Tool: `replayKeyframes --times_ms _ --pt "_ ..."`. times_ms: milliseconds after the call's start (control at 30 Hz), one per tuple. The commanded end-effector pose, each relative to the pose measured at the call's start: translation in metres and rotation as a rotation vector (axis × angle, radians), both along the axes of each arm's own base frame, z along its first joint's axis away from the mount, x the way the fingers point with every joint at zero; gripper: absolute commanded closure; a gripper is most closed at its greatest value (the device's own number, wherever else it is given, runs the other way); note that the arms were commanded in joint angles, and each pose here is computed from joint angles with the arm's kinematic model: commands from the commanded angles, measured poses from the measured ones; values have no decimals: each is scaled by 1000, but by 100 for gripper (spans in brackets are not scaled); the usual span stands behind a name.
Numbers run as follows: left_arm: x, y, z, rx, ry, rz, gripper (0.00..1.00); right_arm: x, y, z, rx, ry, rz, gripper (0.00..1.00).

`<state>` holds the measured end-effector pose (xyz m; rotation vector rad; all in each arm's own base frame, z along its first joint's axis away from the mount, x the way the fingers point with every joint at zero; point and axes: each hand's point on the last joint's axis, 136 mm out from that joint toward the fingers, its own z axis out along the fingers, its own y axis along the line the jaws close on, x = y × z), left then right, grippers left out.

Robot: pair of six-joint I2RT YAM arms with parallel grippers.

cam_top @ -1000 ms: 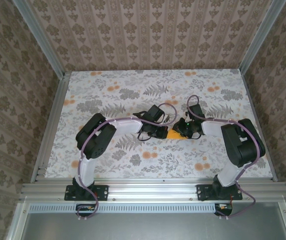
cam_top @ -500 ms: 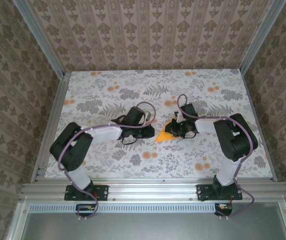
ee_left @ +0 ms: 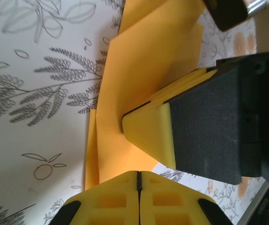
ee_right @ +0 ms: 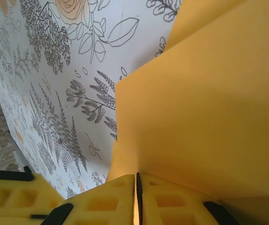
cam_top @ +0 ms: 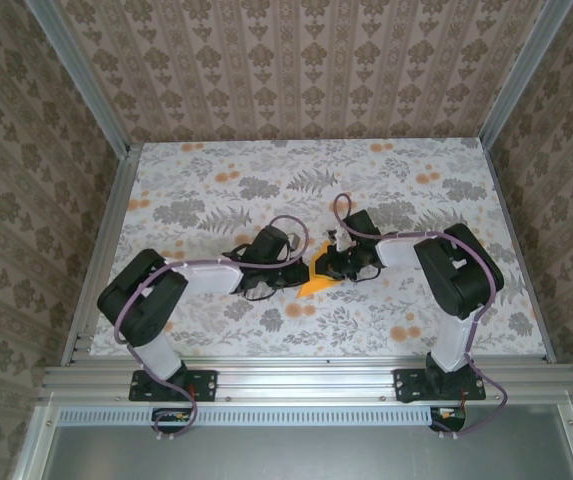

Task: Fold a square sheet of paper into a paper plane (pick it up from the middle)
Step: Fourth fold the wing at the center of the table.

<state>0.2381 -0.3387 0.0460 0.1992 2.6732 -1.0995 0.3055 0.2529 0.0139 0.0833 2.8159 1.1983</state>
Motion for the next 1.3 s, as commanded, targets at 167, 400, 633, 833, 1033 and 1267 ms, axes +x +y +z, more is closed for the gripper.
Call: replayKeyframes --times_ms 167,400,633,833,1033,1267 --pt "-3 -10 -17 16 51 -28 97 -15 -5 -23 -47 91 0 87" --pt "-8 10 -40 142 75 -13 99 -8 -5 -14 -18 68 -19 86" --pt "-14 15 -48 179 84 -27 100 -3 4 18 17 -3 -23 85" --pt "-17 15 -52 196 91 -36 100 -17 6 -1 -13 43 -25 89" --pt "-24 23 -54 217 98 -50 100 -5 -10 -17 -83 50 -68 91" --pt "-35 32 -61 241 122 -74 100 28 -43 -20 -121 18 -162 91"
